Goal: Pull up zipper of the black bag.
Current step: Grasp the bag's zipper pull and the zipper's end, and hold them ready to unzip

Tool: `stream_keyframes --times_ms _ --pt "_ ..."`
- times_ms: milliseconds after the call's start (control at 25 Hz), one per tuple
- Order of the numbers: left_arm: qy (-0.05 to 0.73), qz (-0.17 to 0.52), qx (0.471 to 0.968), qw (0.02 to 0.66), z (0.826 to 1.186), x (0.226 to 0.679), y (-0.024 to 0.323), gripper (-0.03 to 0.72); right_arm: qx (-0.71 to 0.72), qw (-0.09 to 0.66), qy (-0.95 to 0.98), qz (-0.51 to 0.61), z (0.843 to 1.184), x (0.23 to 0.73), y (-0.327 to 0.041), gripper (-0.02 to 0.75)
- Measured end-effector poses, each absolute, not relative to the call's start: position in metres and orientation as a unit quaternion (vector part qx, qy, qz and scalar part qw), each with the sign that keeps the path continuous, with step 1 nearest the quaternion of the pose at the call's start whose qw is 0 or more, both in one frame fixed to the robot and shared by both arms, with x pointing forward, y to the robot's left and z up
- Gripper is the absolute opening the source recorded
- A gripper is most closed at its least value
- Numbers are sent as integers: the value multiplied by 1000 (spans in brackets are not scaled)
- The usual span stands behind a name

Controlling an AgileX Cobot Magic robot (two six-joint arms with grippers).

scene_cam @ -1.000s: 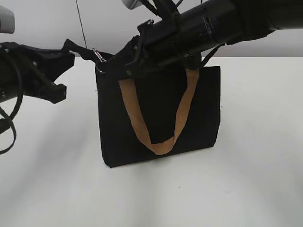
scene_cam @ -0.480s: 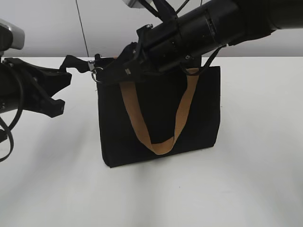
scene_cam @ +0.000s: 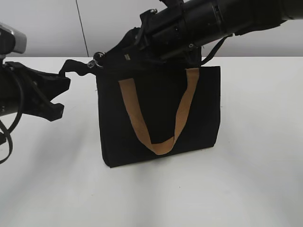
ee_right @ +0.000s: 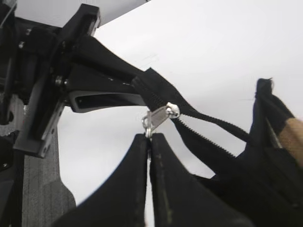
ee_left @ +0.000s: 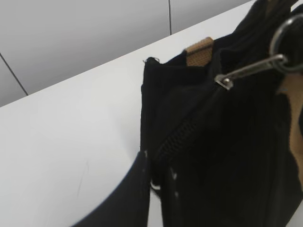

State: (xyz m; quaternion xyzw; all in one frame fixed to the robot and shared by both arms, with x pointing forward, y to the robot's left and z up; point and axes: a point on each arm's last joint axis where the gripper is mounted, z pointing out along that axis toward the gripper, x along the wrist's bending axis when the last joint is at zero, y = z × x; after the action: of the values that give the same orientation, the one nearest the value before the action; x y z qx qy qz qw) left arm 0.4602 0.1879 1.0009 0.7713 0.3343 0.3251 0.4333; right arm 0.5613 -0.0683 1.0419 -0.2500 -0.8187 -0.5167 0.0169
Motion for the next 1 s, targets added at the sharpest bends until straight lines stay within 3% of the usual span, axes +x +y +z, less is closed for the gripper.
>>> stream_keyframes --times_ms 600,1000 --pt "346 311 788 404 995 458 191 20 -270 -36 -844 -462 1032 569 -78 -1" --pt "350 306 793 394 993 457 192 20 -334 -40 -823 -457 1032 591 -118 -1"
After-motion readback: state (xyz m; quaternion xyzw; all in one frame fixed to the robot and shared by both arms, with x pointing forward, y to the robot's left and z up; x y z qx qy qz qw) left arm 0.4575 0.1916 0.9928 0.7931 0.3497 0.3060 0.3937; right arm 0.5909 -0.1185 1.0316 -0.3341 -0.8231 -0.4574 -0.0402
